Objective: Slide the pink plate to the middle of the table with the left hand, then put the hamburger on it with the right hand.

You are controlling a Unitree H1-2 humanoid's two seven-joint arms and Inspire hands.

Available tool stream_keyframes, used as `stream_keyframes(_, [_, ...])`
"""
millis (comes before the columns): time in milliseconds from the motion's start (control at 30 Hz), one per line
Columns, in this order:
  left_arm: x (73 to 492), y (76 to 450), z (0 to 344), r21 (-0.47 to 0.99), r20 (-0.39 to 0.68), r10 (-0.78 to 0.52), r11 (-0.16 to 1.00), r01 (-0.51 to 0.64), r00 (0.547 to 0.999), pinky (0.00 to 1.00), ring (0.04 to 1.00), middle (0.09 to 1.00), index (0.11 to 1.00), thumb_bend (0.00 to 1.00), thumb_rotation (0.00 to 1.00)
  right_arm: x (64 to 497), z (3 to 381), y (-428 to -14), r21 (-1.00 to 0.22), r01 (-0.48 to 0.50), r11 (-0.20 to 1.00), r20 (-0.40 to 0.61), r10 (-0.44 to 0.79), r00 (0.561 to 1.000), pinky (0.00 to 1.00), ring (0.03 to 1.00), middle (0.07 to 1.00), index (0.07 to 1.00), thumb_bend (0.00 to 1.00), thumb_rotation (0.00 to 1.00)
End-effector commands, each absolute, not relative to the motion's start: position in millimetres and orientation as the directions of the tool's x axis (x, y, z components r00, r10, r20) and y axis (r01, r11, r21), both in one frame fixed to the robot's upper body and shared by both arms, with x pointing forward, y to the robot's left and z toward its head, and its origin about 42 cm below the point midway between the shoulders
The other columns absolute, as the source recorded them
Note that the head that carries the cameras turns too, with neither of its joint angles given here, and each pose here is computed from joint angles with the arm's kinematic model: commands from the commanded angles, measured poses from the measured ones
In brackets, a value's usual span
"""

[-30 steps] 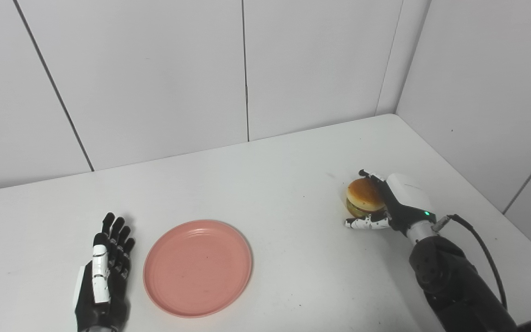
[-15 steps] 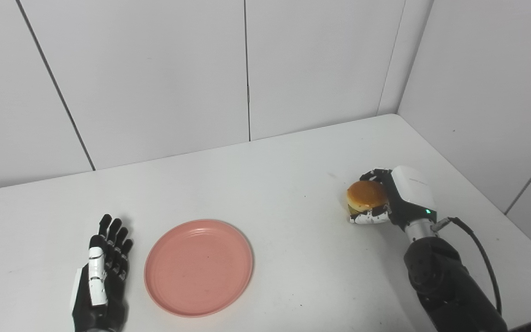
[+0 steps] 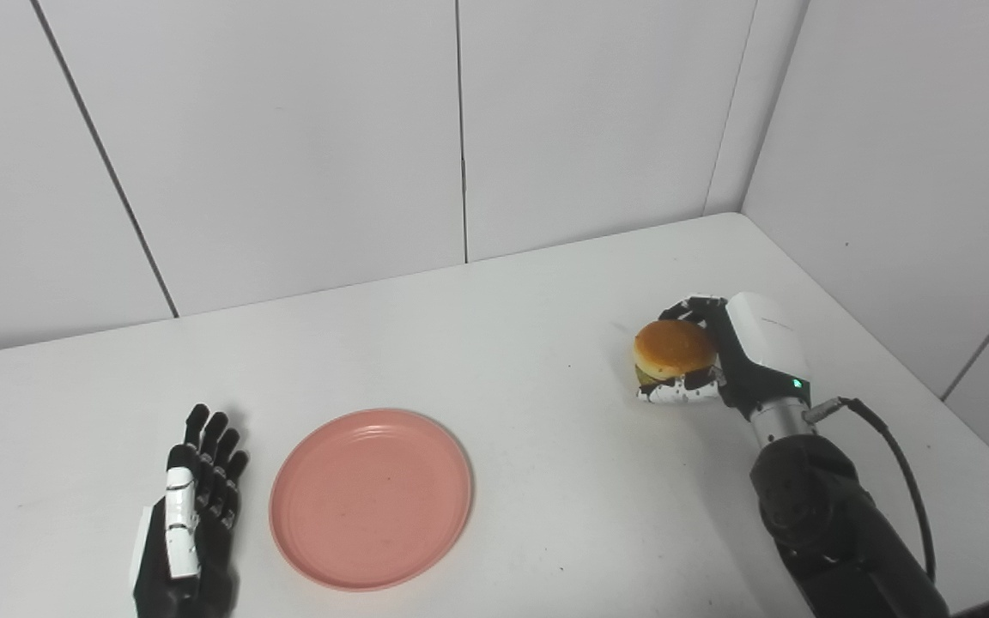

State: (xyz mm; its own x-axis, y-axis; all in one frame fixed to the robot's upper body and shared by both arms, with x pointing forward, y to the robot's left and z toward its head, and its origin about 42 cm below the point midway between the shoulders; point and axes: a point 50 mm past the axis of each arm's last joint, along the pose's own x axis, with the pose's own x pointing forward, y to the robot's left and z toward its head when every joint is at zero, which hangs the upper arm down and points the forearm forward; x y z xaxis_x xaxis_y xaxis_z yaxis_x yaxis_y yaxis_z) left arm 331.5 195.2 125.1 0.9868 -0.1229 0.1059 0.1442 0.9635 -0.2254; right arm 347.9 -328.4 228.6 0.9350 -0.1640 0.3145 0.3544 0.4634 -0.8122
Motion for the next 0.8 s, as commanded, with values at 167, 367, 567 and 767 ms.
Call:
stream_keyframes(167, [303.9, 187.2, 87.5, -0.216, -0.032, -0.083, 0.974, 0.074, 0.996, 1.0, 1.0, 1.0, 1.0, 0.48, 1.0, 350.9, 266.9, -283.9, -0.699, 0.409, 0.586, 0.487, -0.029, 0.873, 0.13, 0.188, 0.28, 0.485, 0.51, 0.11])
stream_keyframes(367, [301.0, 179.1, 87.9, -0.21, -0.043, -0.082, 0.975, 0.072, 0.996, 1.0, 1.0, 1.0, 1.0, 0.5, 1.0, 360.4, 270.2, -252.5, -0.655, 0.347, 0.672, 0.496, 0.036, 0.867, 0.12, 0.176, 0.269, 0.486, 0.51, 0.11])
stream_keyframes(567, [298.2, 173.5, 87.5, -0.205, -0.038, -0.082, 0.976, 0.073, 0.996, 1.0, 1.0, 1.0, 1.0, 0.49, 1.0, 373.0, 263.5, -223.5, -0.64, 0.254, 0.725, 0.477, 0.116, 0.871, 0.15, 0.216, 0.43, 0.485, 0.52, 0.02])
stream_keyframes(767, [294.3, 163.9, 89.0, -0.213, -0.068, -0.104, 0.973, 0.087, 0.992, 1.0, 1.0, 1.0, 1.0, 0.49, 1.0, 377.9, 259.0, -195.5, -0.652, 0.185, 0.735, 0.477, 0.208, 0.854, 0.17, 0.25, 0.42, 0.507, 0.52, 0.0])
